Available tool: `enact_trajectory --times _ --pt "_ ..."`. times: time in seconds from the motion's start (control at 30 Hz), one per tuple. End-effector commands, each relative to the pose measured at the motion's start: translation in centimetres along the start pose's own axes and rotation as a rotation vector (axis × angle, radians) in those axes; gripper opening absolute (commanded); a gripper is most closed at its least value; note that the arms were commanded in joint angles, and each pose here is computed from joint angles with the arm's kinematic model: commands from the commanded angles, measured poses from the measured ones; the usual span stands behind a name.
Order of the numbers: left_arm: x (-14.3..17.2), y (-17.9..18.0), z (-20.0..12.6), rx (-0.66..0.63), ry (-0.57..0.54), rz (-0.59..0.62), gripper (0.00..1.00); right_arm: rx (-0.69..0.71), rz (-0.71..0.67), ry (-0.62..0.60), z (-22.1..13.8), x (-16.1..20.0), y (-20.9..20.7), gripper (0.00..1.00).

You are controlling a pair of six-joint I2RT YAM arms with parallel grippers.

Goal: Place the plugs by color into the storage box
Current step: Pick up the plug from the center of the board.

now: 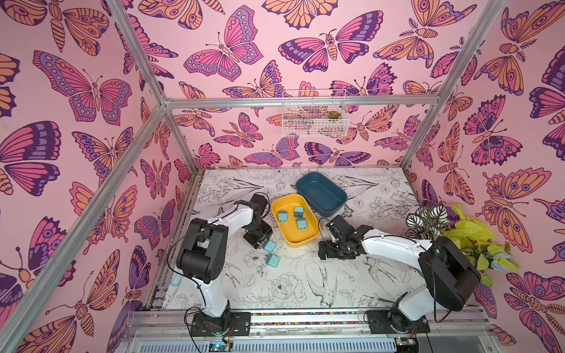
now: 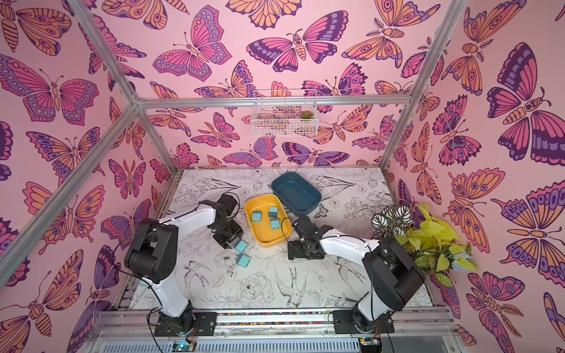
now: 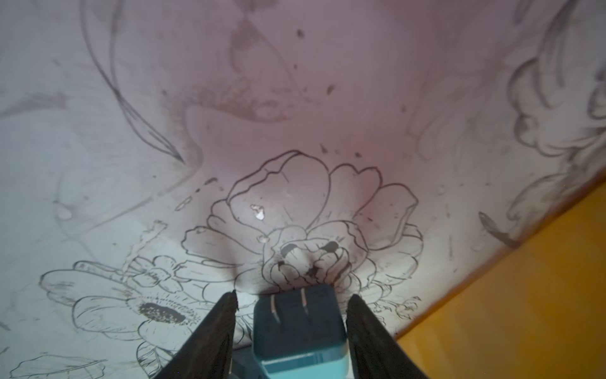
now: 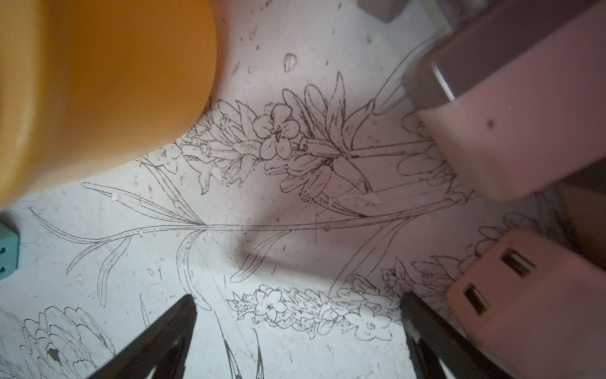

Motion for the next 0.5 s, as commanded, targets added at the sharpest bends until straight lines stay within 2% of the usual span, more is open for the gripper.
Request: enact_trajectory --times 0.0,0.2,0.33,0.47 --pt "0.7 -0.1 1.3 -0.004 0.020 -0.004 0.56 0.034 -0.018 0.014 0.2 0.6 -0.6 0.98" --pt "1.5 -0.7 1.8 -0.005 0.010 0.036 0.56 0.039 -0.017 0.018 0.3 0.7 -0.7 0.98" --pt "1.8 -0.8 2.8 -0.013 0.024 0.048 0.61 0.043 -0.018 0.015 0.2 0.6 -0.8 0.98" --pt "1.6 -0.4 3.8 -0.034 0.024 0.049 0.57 0.044 -0.014 0.019 0.4 0.8 -0.8 0.98"
Point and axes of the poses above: each gripper's point midway between its finger pads, its own z axis out along the fingers, its own y axis along the line the jaws close on, x = y × z, the point moved 2 cm from there along -z, back along the fingers, and after that the axes turned 2 degrees about z, right-handed, at the moved point
